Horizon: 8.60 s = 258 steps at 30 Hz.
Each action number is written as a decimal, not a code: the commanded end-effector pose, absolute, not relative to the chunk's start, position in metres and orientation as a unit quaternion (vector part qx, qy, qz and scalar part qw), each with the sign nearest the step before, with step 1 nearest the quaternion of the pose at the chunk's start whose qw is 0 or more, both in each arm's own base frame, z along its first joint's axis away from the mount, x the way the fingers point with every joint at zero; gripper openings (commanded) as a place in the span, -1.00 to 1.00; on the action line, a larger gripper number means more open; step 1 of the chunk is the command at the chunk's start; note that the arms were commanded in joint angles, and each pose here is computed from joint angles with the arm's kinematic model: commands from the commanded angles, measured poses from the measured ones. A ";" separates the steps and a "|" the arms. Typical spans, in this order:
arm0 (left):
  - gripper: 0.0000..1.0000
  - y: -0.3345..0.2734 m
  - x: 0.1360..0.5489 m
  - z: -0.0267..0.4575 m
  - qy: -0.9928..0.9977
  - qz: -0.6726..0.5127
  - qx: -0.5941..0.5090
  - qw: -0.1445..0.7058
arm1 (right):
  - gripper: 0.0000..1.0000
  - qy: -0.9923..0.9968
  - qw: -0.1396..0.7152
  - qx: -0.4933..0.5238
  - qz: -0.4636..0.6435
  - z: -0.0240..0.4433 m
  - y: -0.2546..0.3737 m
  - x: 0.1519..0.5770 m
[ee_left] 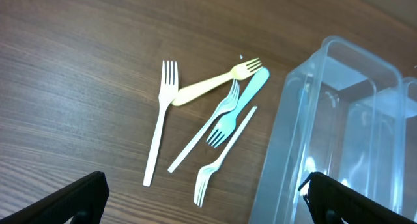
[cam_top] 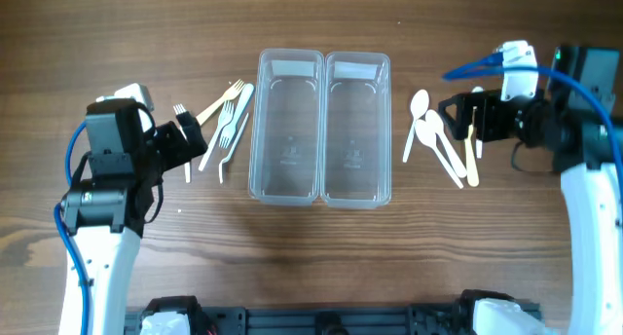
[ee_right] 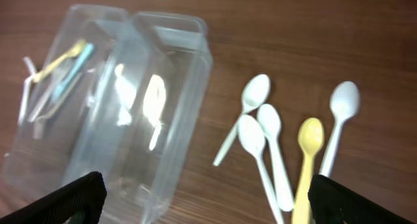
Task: Pack container
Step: 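Move the right gripper over the spoons and the left over the forks, then lower the right gripper and grasp a white spoon, then carry the white spoon into the right compartment and release it, then grasp another white spoon with the right gripper, then place the white spoon into the right compartment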
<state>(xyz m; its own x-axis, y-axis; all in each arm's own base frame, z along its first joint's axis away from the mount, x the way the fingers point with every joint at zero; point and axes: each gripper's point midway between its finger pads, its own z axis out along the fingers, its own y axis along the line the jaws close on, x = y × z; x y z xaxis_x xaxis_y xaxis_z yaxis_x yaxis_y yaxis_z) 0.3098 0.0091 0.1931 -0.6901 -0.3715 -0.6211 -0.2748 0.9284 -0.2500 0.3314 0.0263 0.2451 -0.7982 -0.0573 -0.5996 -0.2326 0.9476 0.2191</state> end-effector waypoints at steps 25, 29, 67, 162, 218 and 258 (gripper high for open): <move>0.99 0.012 0.314 0.201 0.918 -0.054 -0.150 0.362 | 0.01 0.999 0.051 0.009 -0.001 0.056 -0.025 0.371; 1.00 0.012 0.314 0.199 0.919 -0.054 -0.151 0.360 | 0.11 0.998 0.060 -0.017 -0.012 0.045 -0.009 0.374; 1.00 0.012 0.316 0.160 0.943 -0.047 -0.156 0.291 | -0.38 0.996 0.087 0.013 0.009 0.004 -0.024 0.369; 1.00 0.012 0.316 0.160 0.943 -0.049 -0.157 0.290 | -0.33 0.989 0.115 0.081 0.048 0.074 0.016 0.350; 0.99 0.012 0.316 0.160 0.943 -0.049 -0.157 0.290 | -0.18 0.970 0.194 -0.074 0.131 0.118 0.196 0.375; 1.00 0.012 0.316 0.160 0.943 -0.049 -0.157 0.290 | -0.29 0.995 0.054 0.080 0.023 -0.005 0.041 0.395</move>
